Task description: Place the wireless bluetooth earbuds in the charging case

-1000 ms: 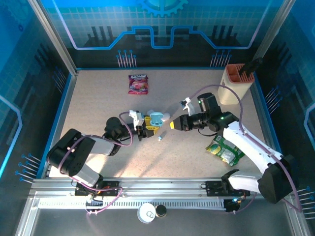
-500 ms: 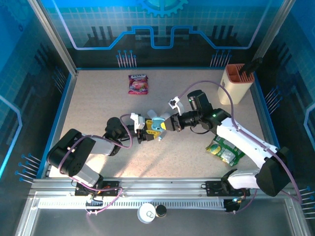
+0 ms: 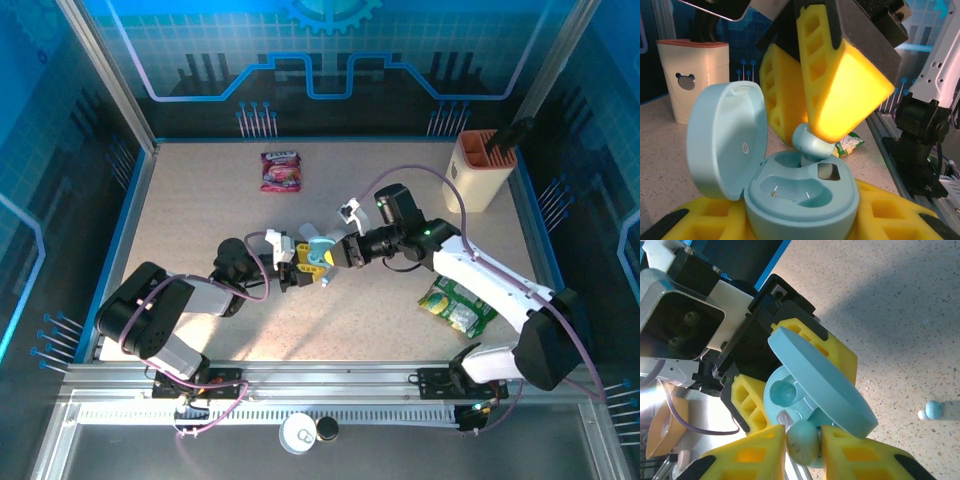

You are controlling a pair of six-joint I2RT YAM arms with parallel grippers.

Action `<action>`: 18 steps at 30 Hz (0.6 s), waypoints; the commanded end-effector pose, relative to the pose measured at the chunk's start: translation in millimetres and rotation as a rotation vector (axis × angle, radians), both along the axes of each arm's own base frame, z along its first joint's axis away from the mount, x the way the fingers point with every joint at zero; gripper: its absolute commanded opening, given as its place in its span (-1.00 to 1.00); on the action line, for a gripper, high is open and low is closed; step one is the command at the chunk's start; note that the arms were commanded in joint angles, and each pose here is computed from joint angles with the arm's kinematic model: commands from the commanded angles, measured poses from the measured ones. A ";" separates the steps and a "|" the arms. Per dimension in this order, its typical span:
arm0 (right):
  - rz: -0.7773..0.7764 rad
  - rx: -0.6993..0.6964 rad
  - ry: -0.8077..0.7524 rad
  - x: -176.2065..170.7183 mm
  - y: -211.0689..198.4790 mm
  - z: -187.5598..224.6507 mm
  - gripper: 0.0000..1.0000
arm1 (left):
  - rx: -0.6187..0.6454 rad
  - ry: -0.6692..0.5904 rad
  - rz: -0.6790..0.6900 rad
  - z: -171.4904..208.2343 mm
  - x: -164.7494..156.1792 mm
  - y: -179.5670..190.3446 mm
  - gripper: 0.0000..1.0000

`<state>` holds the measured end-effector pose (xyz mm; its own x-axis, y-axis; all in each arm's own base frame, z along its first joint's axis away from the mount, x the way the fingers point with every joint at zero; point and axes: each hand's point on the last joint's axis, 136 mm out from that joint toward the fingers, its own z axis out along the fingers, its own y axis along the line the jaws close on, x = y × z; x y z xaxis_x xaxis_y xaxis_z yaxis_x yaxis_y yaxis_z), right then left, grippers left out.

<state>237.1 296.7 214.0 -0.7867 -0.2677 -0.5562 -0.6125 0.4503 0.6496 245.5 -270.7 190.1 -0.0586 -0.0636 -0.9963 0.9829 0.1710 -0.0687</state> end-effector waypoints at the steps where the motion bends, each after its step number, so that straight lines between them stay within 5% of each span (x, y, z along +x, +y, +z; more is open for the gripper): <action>1: -0.019 -0.044 -0.023 6.4 1.3 -6.5 -0.33 | -0.033 -0.085 -0.034 19.5 -4.9 -3.3 -0.39; 8: -0.049 -0.034 -0.125 7.5 -9.2 14.1 0.01 | -0.034 -0.067 0.039 16.3 6.3 3.4 -0.37; 18: -0.217 -0.051 -0.174 23.5 -29.3 2.8 0.15 | -0.041 -0.039 0.185 15.3 30.1 30.4 -0.37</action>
